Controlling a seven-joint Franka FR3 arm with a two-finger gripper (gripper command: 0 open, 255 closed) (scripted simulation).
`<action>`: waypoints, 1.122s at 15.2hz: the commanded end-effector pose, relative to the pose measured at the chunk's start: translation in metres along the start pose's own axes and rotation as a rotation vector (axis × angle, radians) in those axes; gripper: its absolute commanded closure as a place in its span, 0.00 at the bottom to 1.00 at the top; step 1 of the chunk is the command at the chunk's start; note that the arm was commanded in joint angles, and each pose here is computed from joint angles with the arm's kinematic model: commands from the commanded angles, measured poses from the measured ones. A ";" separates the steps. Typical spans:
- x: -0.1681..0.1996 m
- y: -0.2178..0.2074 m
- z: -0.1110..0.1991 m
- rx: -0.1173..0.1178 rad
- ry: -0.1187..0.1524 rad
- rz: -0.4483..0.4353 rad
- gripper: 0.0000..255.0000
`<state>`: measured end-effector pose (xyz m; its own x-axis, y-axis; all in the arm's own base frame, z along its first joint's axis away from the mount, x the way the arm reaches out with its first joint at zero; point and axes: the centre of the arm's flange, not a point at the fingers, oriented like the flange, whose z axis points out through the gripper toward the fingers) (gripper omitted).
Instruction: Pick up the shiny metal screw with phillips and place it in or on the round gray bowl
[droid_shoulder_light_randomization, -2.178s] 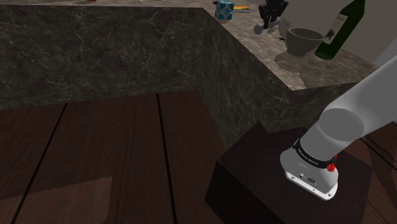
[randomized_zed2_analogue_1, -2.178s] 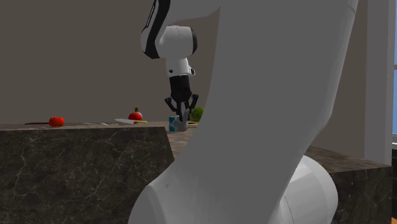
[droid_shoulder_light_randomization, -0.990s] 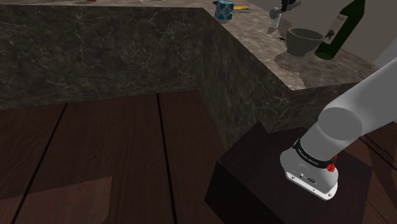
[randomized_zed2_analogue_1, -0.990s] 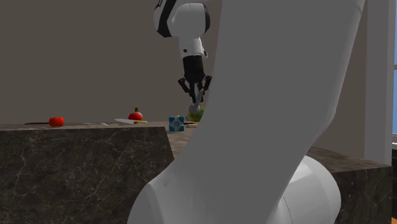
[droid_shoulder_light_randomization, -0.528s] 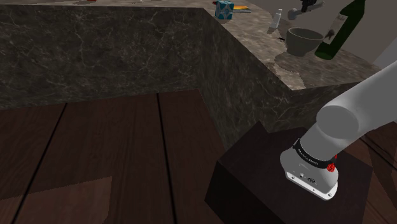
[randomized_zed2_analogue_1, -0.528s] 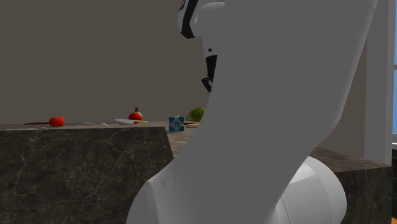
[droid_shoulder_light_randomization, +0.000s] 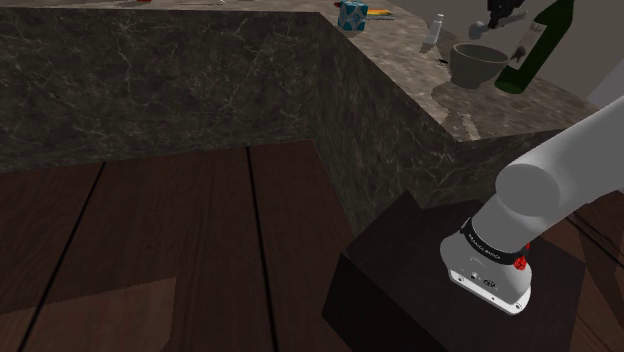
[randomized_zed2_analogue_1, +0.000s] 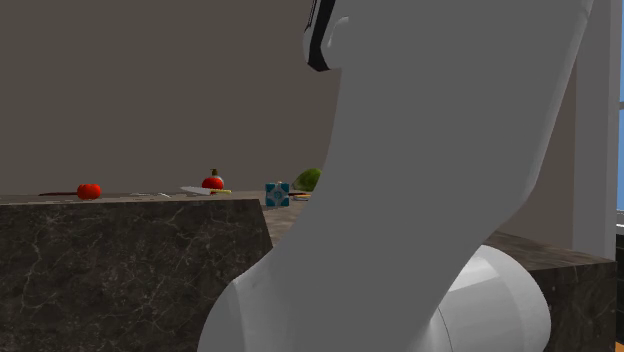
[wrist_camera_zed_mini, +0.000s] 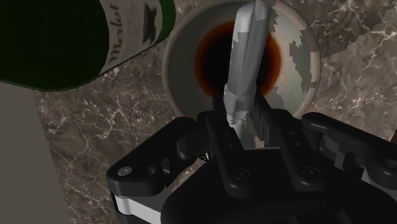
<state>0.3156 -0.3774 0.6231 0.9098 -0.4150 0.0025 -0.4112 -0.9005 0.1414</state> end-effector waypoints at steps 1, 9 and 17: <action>0.000 -0.001 0.010 0.000 0.000 0.000 1.00; 0.000 -0.007 0.052 0.000 0.000 0.000 1.00; 0.000 -0.008 0.055 0.000 0.000 0.000 1.00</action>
<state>0.3155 -0.3778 0.5673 0.9098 -0.4150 0.0026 -0.4111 -0.9005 0.1415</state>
